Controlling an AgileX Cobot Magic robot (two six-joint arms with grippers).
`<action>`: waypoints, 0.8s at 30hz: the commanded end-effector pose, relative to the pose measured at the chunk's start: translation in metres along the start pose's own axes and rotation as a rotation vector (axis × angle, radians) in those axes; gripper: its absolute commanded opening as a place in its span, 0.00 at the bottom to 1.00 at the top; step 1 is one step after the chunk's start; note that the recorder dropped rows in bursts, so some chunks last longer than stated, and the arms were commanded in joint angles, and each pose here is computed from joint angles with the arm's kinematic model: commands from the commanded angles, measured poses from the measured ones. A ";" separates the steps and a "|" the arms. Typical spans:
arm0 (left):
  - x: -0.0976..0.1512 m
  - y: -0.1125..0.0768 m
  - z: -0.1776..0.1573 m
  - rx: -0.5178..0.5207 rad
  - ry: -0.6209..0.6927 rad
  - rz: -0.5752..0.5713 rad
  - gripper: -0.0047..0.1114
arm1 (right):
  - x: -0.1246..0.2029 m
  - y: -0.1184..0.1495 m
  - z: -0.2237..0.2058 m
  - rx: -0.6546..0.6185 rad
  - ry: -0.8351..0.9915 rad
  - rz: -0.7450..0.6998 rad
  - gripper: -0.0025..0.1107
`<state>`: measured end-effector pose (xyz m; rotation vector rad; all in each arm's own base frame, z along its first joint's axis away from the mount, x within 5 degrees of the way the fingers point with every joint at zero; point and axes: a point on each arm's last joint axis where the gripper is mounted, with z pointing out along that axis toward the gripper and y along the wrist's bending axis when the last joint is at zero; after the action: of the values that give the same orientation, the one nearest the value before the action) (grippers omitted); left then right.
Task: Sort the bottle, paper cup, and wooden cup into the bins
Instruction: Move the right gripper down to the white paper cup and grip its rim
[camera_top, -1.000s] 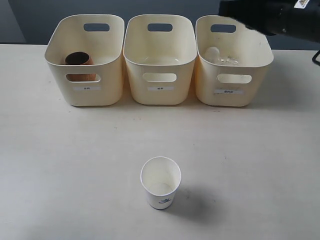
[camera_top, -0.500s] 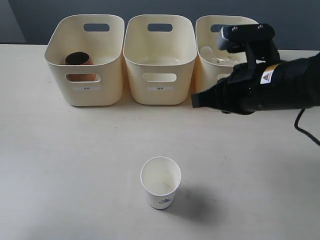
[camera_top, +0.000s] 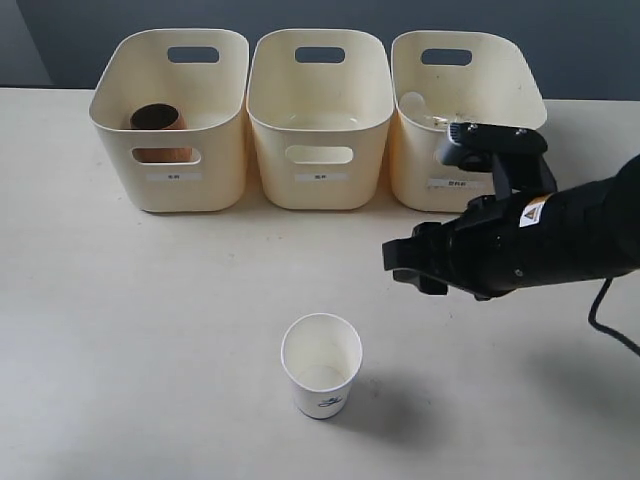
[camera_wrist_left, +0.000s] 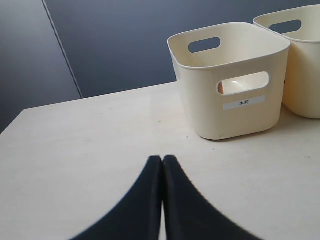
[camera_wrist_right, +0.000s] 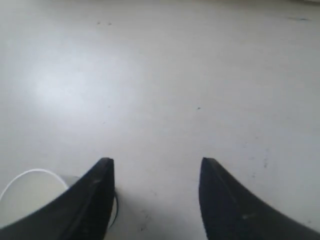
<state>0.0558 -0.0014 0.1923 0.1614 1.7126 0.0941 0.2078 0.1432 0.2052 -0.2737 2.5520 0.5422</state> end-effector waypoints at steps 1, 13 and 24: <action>0.000 0.000 0.000 0.003 -0.005 -0.003 0.04 | 0.007 0.017 0.001 -0.046 0.004 -0.045 0.37; 0.000 0.000 0.000 0.003 -0.005 -0.003 0.04 | 0.019 0.026 0.031 -0.031 0.063 -0.086 0.55; 0.000 0.000 0.000 0.003 -0.005 -0.003 0.04 | 0.023 0.023 0.044 -0.010 0.089 -0.068 0.53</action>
<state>0.0558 -0.0014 0.1923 0.1614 1.7126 0.0941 0.2019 0.1803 0.1667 -0.4003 2.6096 0.5253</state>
